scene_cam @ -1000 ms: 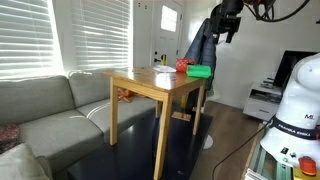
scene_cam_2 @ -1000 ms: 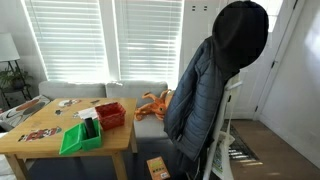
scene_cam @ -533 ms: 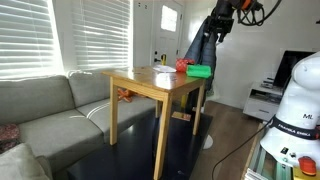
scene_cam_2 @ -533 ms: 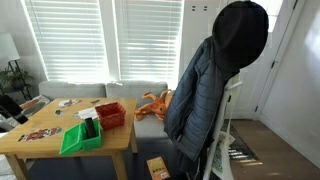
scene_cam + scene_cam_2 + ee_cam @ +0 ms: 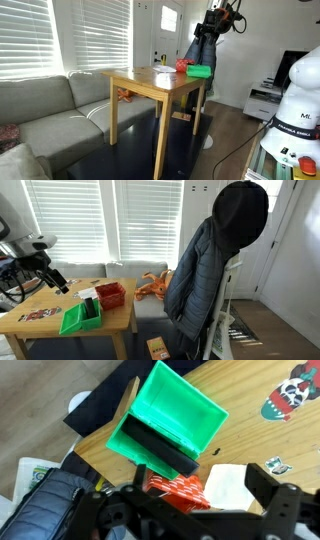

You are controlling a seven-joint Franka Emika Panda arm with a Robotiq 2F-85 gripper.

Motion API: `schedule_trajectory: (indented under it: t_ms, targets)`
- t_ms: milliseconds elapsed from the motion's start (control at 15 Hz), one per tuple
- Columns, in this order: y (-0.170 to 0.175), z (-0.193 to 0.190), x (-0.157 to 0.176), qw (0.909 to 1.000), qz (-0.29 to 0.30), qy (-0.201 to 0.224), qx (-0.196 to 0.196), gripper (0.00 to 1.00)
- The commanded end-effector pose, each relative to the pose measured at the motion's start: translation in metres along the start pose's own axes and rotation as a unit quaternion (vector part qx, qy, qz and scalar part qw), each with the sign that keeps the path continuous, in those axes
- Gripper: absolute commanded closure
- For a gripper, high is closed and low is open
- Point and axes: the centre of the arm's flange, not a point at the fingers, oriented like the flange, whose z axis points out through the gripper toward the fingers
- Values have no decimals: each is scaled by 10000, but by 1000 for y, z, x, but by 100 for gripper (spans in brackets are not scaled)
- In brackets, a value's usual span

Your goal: Move the red basket to the left

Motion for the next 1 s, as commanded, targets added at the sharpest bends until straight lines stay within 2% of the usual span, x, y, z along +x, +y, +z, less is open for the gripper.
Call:
schedule_trajectory:
  t_ms: [0,333,400,467,667,933]
  targets:
    - [-14,10,54,9993,-291,-135,205,0]
    - [-13,35,102,9983,-408,-234,355,0]
    - [-10,44,112,9989,-331,-162,281,0]
    - [-8,37,82,9991,-313,-184,215,0]
    - [-5,51,100,9992,-268,-214,225,0]
    - [-7,51,103,9992,-275,-200,233,0]
